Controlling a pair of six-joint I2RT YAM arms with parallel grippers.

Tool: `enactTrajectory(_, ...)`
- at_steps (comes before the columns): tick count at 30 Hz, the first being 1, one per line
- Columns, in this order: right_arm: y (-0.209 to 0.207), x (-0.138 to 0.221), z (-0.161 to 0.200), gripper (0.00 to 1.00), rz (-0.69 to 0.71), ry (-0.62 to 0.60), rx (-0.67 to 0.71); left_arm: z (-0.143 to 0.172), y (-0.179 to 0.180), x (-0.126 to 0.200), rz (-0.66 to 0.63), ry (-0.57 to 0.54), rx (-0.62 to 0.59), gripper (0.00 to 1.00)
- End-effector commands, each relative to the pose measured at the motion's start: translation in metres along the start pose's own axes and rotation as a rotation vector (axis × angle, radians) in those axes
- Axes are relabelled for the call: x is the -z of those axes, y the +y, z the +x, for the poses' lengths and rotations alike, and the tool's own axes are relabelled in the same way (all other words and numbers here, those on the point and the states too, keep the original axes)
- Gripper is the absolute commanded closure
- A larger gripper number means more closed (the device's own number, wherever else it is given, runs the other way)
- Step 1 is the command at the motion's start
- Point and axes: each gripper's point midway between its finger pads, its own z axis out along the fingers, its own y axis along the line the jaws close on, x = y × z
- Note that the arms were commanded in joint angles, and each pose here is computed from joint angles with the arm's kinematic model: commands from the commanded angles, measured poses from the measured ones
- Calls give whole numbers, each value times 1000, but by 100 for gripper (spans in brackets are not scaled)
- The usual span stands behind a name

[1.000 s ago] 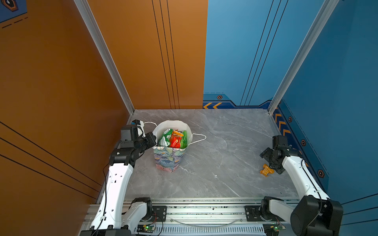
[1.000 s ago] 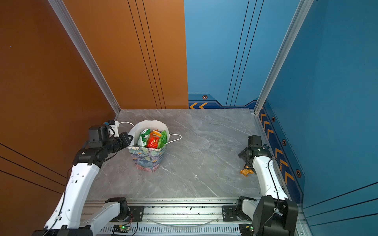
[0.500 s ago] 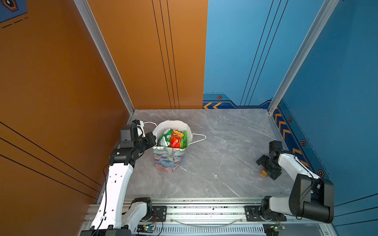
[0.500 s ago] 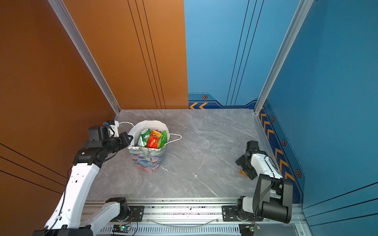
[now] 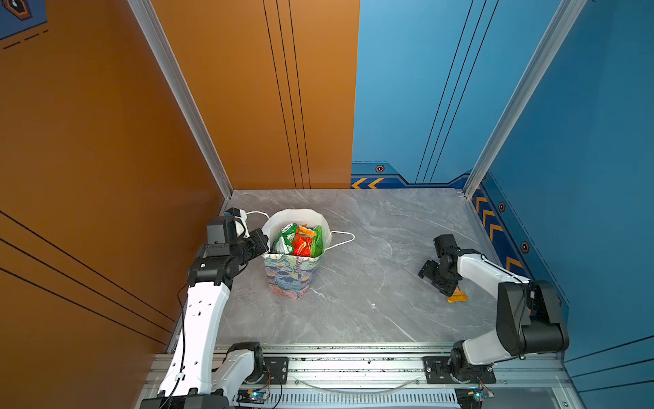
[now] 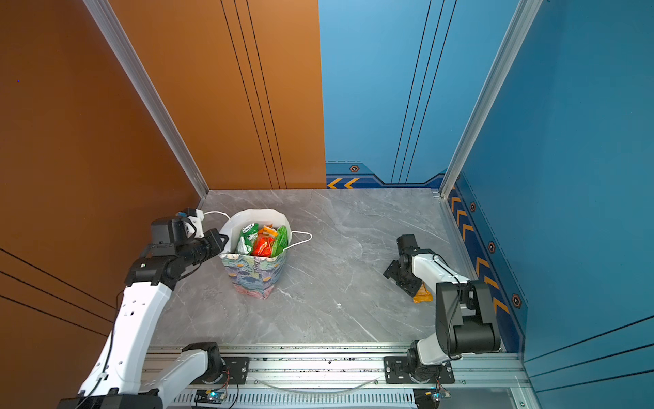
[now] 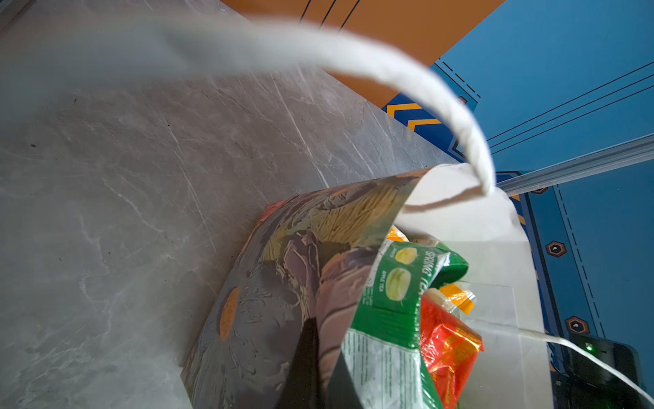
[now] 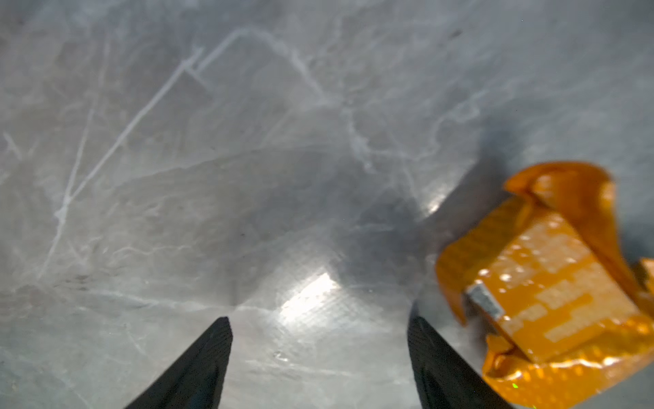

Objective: Place the snacks into the paper bag
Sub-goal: Rotate the snack at the middle-right of the table, then pick up the snack from the middle-right of the table.

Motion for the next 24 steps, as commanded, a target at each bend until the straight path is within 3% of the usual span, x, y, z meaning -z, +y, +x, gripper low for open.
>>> enactTrajectory(1,0,11,-10,20,19,-39,13,-12,-10,2,52,-45,-16,95)
enactTrajectory(7,-19,41,-24,20,82,-109,83,-11,-10,2,55,-41,-12,95)
enactTrajectory(10,-37,45,-33,19,109,-116,48,-12,-10,2,57,-41,-11,94)
enactTrajectory(17,-71,31,-39,14,139,-54,-49,-12,-9,2,53,-42,-12,94)
enactTrajectory(24,-68,10,-26,16,116,14,-46,-12,-9,1,53,-41,-10,94)
